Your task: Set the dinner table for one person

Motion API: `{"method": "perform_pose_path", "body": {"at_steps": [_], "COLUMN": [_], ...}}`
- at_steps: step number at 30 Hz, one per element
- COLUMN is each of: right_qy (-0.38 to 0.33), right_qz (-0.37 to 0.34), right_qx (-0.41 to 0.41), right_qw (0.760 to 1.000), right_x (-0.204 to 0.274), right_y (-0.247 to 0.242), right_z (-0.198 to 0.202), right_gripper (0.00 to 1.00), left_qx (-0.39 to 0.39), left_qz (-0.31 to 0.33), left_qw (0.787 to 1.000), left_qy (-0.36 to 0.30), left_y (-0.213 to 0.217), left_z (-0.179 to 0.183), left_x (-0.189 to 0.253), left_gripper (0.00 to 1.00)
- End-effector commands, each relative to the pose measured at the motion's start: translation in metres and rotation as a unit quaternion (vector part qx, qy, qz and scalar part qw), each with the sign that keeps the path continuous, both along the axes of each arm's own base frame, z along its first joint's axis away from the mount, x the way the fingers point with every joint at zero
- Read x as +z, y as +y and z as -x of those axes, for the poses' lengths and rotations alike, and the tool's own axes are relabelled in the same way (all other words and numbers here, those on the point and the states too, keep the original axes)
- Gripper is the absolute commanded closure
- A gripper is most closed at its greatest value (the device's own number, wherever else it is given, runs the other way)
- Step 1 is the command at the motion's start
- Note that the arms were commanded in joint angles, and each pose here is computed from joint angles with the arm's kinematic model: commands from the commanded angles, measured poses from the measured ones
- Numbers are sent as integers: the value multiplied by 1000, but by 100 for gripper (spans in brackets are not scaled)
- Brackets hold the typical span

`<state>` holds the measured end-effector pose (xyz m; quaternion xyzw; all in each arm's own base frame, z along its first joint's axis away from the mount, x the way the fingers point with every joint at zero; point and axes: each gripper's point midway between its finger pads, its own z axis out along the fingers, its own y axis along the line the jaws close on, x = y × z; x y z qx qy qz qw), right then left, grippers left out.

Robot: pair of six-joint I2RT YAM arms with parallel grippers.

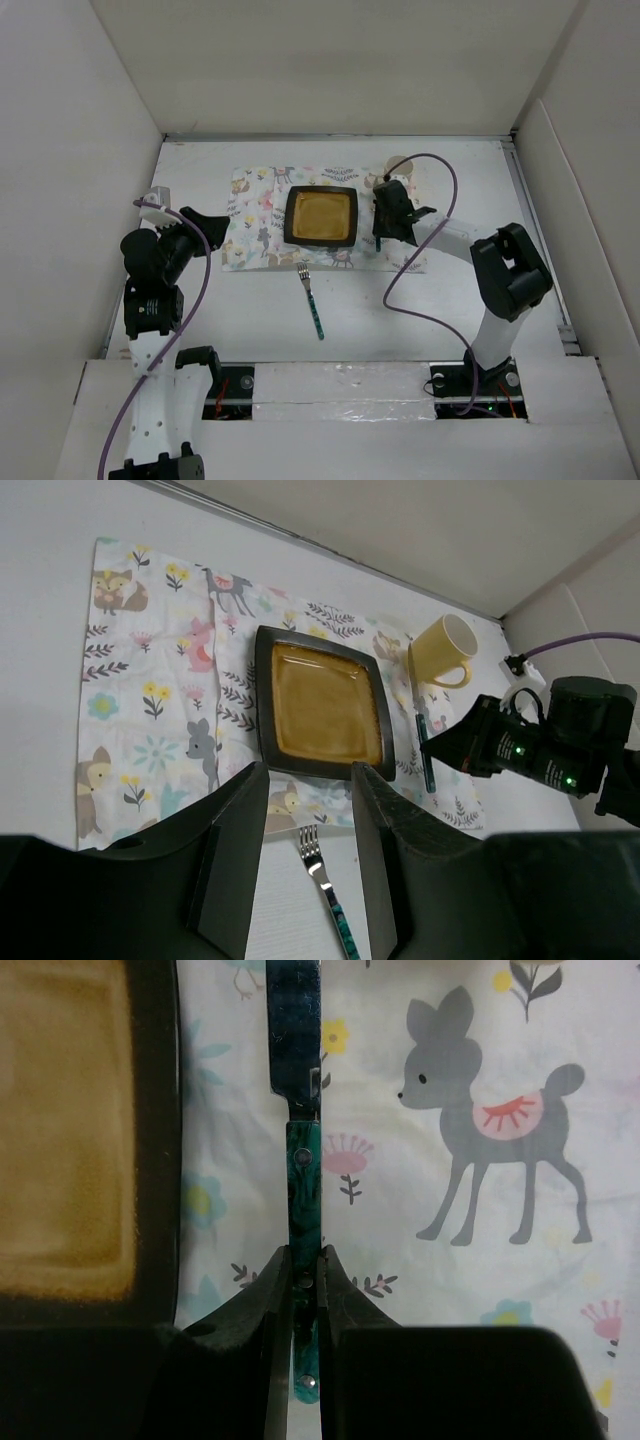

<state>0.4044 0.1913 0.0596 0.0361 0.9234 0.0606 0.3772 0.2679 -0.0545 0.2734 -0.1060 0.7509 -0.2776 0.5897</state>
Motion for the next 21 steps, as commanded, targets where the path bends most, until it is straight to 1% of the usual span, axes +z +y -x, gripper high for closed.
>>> {"method": "perform_pose_path", "body": {"at_steps": [1,8,11,12,13,14,15,17,18,19,20,21], "right_qy": [-26,-3,-1,-5,-6,-21,-28,-42,-59,-66,-68,-85], "right_qz": [-28,-30,-34,-33,-33,-38,-33,-35,-43,-44,-46,-64], "right_qx": [15,8,3,0,-1,-3,-4,4,9,17,48,70], "right_qw": [999,1000,999,999,999,999,999,999,997,997,996,992], "right_x": [6,-14,-10,-6,-2,15,21,36,57,64,64,80], "right_y": [17,23,21,20,18,17,16,19,20,24,40,52], "right_z": [-7,1,5,5,6,6,10,21,28,35,55,68], "right_gripper": [100,100,80,68,64,60,54,52,51,51,53,71], "left_qx": [-3,-3,3,1,-3,-3,-3,4,2,-1,0,3], "left_qz": [-2,-1,-4,-2,-1,0,-1,-2,-3,-2,-2,-2], "left_qw": [1000,1000,1000,1000,1000,1000,1000,1000,1000,1000,1000,1000], "left_qy": [-18,-20,-21,-17,-18,-23,-24,-20,-21,-21,-24,-26], "left_y": [0,0,2,1,0,0,0,2,2,1,1,2], "left_z": [-2,-2,-2,-3,-2,-1,-1,-2,-1,-2,-1,-1], "left_x": [9,10,11,9,9,11,12,10,10,10,12,13], "left_gripper": [64,64,64,64,64,64,64,64,64,64,64,64]}}
